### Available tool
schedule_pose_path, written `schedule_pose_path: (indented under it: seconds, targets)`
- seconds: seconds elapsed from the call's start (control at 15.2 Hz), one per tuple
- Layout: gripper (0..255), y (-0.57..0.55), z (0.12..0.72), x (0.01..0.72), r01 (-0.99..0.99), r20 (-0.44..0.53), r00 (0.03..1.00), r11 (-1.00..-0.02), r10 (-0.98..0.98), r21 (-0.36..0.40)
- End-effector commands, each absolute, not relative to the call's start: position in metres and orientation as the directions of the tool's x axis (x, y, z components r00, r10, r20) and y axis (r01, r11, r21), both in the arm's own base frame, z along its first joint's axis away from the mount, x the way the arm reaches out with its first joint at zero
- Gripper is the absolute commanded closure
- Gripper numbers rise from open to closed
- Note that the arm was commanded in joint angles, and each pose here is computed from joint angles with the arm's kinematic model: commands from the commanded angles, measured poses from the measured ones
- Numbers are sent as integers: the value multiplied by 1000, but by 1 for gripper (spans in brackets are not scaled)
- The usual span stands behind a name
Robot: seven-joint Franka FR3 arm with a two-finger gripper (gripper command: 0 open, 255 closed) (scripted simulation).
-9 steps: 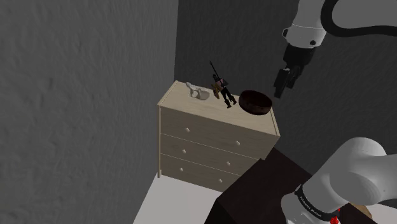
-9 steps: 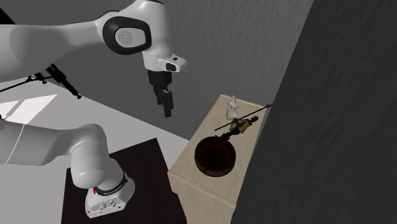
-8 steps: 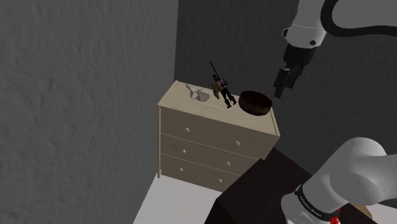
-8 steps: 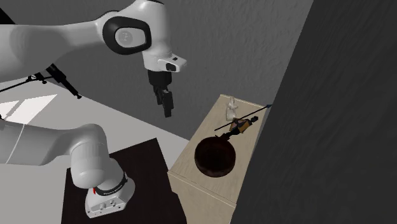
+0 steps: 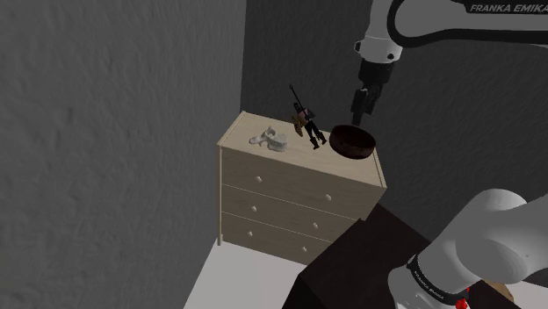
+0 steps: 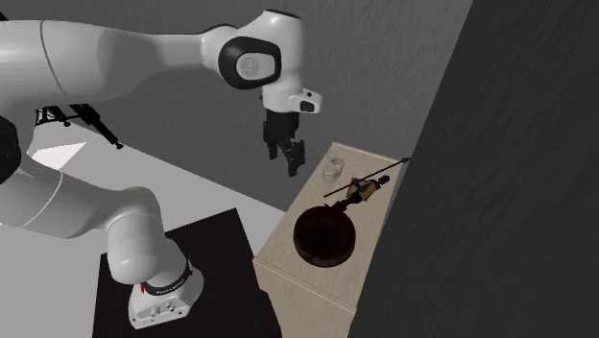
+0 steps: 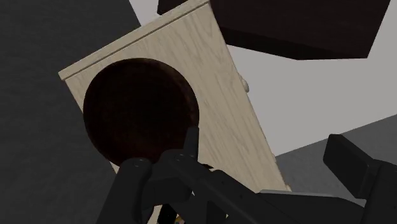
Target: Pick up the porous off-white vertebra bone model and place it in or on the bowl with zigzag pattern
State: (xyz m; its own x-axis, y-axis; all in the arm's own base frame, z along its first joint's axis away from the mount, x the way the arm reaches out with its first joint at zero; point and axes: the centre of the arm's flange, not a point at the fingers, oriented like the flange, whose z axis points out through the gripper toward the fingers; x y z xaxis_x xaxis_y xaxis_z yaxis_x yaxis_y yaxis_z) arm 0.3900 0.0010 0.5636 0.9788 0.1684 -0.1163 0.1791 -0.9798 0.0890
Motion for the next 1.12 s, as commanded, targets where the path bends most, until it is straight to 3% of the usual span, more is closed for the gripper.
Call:
schedule_pose_path:
  seconds: [0.0,1.06]
  targets:
    - [0,2,552,417,223,-125,969,-972,213,76]
    - [0,29,476,619,535,-166,830,-844,533,-39]
